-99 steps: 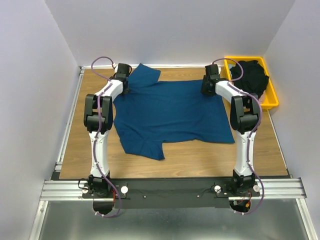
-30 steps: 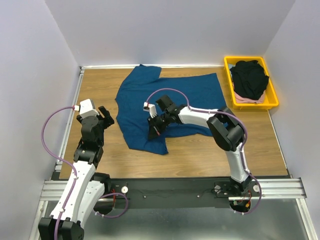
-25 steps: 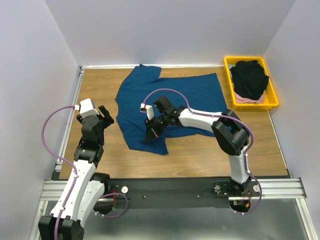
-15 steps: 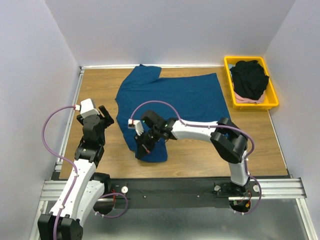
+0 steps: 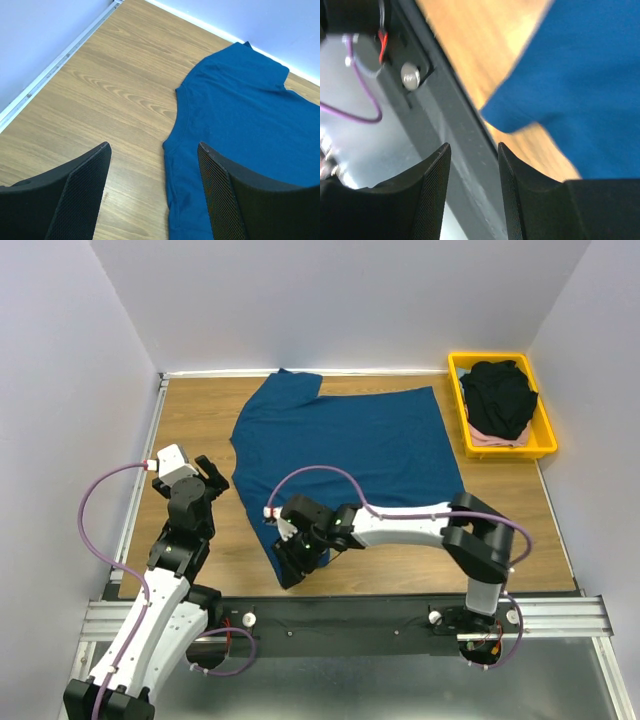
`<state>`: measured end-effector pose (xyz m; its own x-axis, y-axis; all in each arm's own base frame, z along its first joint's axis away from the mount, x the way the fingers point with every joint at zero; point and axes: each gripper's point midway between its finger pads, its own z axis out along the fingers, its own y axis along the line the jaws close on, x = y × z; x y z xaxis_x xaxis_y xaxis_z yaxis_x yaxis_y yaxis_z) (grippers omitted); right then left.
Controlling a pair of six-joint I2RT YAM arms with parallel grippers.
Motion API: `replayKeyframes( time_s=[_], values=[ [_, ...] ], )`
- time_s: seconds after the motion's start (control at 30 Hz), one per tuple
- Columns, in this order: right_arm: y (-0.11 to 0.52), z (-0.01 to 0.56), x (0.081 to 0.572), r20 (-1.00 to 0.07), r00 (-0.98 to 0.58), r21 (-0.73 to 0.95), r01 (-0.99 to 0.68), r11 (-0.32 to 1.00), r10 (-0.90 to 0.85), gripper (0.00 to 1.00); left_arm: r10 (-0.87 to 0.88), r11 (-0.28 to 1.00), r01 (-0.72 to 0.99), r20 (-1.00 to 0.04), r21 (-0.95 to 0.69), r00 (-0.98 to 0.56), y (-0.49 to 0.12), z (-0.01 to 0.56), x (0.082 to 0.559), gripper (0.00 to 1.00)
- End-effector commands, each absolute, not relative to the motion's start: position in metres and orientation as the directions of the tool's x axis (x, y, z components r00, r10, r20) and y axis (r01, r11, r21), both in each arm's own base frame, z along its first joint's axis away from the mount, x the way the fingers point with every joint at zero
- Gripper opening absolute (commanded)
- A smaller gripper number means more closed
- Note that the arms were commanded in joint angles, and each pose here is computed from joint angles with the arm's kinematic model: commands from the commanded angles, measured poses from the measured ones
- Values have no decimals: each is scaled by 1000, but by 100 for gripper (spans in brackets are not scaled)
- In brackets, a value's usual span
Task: Fold and stack the t-shirts
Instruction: Flatten the tshirt out
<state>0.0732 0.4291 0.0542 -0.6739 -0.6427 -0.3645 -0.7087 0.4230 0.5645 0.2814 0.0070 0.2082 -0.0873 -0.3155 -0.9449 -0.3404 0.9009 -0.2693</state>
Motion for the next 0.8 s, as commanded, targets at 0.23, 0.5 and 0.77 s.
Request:
replayKeyframes(
  time_s=[0.23, 0.5, 0.77],
  values=[
    [382, 48, 147, -474, -752, 215, -603, 768, -458, 41, -326, 895, -343, -942, -284, -73, 6, 214, 281, 77],
    [351, 15, 145, -407, -791, 121, -543, 831, -458, 38, -327, 898, -337, -942, -283, -80, 4, 213, 281, 77],
    [304, -10, 125, -311, -833, 59, -498, 865, -458, 38, -326, 899, -336, -942, -283, -79, 4, 213, 281, 77]
  ],
)
